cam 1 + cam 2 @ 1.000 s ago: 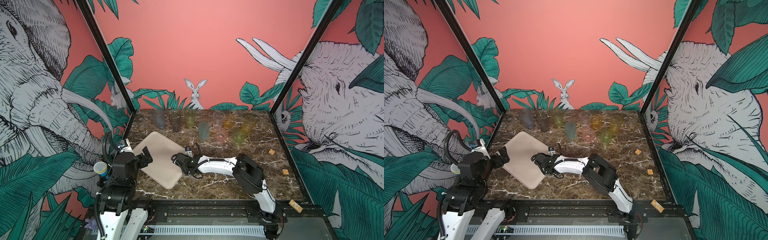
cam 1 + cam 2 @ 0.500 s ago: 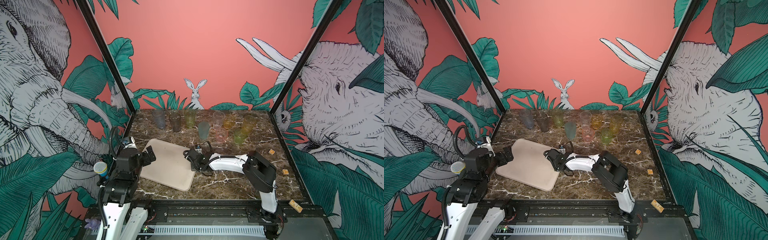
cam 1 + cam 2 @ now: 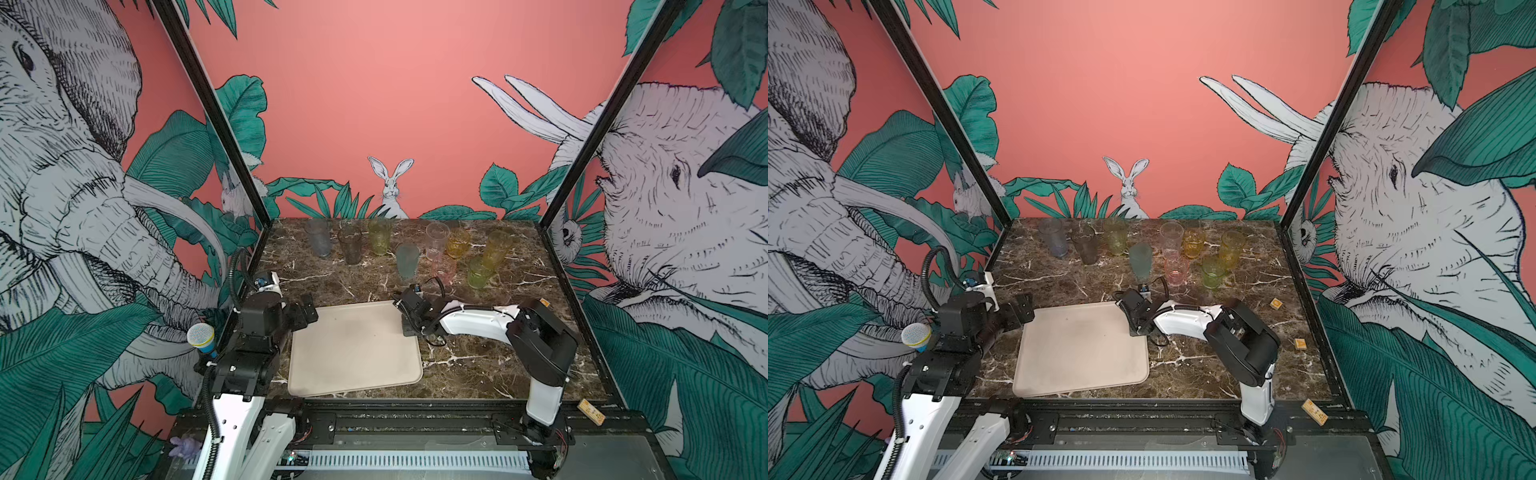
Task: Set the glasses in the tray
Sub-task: 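Push the tray farther toward the table center with the right gripper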
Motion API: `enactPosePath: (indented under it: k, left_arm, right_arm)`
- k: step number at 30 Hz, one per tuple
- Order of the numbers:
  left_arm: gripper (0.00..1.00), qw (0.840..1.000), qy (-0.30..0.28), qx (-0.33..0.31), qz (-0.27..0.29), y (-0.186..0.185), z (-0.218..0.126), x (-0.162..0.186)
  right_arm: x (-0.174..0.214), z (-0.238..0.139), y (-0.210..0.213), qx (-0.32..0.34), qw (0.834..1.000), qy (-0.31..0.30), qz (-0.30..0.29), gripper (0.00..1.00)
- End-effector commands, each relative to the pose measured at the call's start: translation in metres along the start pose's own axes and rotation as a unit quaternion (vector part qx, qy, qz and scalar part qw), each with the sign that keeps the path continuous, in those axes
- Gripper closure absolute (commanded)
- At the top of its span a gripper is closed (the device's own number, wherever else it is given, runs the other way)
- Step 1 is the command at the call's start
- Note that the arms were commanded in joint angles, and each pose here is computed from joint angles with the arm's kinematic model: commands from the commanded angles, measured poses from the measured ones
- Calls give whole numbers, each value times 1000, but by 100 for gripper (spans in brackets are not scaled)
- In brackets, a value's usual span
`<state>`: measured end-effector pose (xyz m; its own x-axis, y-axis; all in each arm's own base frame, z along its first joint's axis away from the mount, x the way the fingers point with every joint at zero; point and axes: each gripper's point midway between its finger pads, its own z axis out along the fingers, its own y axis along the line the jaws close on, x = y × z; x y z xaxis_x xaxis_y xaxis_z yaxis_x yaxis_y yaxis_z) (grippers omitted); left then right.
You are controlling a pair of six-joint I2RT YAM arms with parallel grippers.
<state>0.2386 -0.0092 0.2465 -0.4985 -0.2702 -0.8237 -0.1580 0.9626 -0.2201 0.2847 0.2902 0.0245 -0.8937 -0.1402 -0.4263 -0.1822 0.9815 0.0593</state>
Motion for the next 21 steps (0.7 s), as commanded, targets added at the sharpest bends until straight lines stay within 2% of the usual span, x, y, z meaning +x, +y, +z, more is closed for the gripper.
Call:
enactPosePath:
  k: [1, 9, 21]
  left_arm:
    - [1, 1000, 2, 8, -2, -3, 5, 1]
    - [1, 1000, 8, 15, -3, -6, 9, 3]
    - [1, 1000, 12, 19, -4, -8, 13, 6]
  right_arm:
    - [44, 6, -72, 107, 991, 77, -40, 97]
    - [50, 3, -118, 123, 988, 92, -30, 100]
    - [53, -6, -154, 111, 986, 120, -34, 100]
